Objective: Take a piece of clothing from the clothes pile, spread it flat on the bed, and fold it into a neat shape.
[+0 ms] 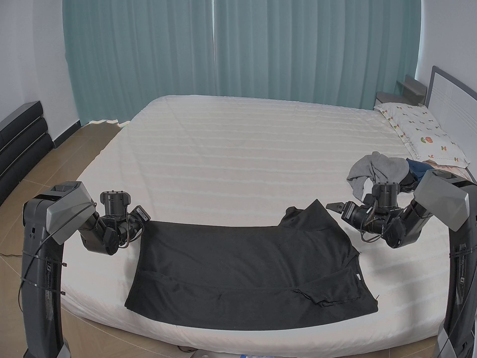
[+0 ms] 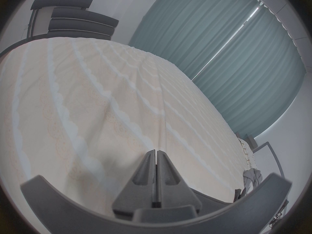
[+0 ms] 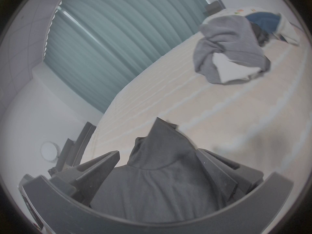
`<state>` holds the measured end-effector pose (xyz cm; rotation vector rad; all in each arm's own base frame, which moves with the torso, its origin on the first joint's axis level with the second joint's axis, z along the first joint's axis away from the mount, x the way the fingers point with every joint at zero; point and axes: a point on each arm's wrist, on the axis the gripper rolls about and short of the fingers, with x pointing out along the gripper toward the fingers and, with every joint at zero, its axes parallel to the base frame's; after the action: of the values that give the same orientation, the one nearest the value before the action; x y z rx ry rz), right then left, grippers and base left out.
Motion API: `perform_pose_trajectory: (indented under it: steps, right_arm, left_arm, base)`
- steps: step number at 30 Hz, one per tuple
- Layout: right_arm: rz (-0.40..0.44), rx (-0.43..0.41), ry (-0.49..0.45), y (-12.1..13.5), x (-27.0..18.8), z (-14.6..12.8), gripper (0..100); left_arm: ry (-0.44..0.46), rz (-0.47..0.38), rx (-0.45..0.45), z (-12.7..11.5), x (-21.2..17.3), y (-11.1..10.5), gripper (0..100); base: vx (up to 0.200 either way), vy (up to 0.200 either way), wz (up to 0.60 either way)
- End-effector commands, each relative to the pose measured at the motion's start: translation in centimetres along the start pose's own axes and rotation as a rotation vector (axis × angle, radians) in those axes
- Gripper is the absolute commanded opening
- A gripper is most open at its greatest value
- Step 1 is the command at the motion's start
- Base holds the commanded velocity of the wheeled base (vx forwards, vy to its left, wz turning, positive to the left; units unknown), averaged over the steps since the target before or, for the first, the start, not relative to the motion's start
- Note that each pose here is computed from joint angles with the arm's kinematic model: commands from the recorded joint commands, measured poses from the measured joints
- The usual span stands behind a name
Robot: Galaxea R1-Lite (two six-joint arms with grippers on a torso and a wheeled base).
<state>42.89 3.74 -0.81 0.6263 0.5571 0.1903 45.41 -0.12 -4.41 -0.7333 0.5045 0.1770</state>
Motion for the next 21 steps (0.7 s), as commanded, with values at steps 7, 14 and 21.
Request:
perform_pose_trajectory:
  steps: [7,14,21]
  right_arm:
    - [-0.066,-0.117,0.026,0.2,7.6,-1.3,100]
    - [-0.073,-0.11,-0.009,-1.0,8.5,-0.6,100]
    - [-0.047,-0.117,-0.036,-1.0,8.8,-0.3,100]
  left_arm:
    - [0.006,0.004,0.003,-0.2,0.0,0.1,0]
    - [0.005,0.003,0.003,-0.2,0.0,0.1,0]
    - [0.005,0.003,0.003,-0.2,0.0,0.1,0]
  base:
    - [0.0,0.0,0.0]
    - [0.0,0.0,0.0]
    - [0.0,0.0,0.0]
